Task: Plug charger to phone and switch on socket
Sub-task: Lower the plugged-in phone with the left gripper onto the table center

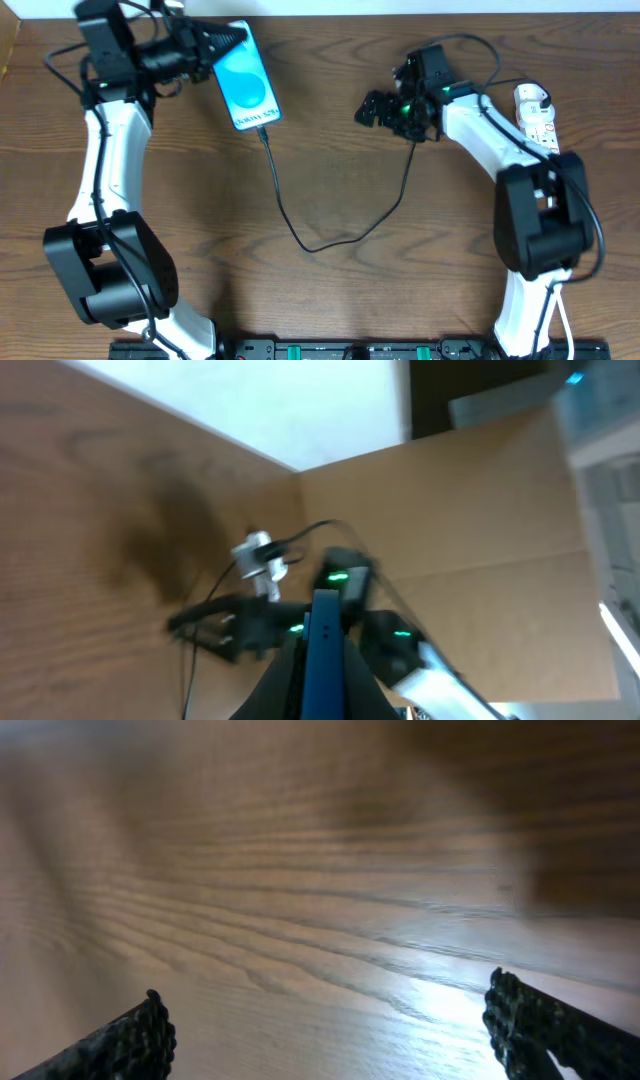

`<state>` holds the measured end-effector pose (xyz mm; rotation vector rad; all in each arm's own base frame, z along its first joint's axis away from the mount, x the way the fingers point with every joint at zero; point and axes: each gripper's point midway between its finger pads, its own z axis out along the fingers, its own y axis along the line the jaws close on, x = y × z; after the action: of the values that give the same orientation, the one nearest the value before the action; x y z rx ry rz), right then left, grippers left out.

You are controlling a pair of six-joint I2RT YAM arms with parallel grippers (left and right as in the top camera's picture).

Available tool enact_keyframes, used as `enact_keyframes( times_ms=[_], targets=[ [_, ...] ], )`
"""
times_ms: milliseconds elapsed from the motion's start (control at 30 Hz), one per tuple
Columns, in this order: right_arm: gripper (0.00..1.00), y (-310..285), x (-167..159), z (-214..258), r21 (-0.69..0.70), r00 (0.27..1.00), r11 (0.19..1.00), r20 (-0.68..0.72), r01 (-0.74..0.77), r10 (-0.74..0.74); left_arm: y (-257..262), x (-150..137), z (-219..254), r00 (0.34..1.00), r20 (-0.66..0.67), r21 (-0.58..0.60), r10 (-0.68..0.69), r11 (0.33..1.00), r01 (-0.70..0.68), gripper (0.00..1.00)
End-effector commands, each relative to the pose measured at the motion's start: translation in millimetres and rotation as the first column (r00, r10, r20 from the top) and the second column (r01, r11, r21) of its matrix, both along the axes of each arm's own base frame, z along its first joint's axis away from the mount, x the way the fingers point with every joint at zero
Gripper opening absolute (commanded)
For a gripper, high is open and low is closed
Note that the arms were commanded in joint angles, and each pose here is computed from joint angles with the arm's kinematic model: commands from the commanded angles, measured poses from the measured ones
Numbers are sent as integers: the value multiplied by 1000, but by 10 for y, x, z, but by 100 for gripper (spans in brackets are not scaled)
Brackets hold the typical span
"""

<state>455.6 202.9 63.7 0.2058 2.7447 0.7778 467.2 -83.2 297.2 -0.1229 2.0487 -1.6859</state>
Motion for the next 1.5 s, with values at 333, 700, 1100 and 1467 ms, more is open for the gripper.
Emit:
enact_keyframes(
  times_ms=[333, 700, 1100, 1467],
  targets=[
    [99, -846, -287, 902, -360, 976, 912, 164, 197, -146, -910, -260, -1173, 986, -164, 432, 8, 900, 65, 7],
    [99, -898, -336, 872, -372, 978, 908, 139, 194, -153, -1778, -389, -2213, 927, -357, 392, -113, 883, 258, 7],
    [99, -906, -374, 852, -375, 979, 906, 121, 196, -162, -2063, -367, -2532, 921, -389, 451, -22, 867, 211, 7],
    [99, -902, -383, 848, -374, 979, 906, 117, 200, -168, -2024, -348, -2792, 912, -406, 523, 63, 834, 175, 7]
  ],
)
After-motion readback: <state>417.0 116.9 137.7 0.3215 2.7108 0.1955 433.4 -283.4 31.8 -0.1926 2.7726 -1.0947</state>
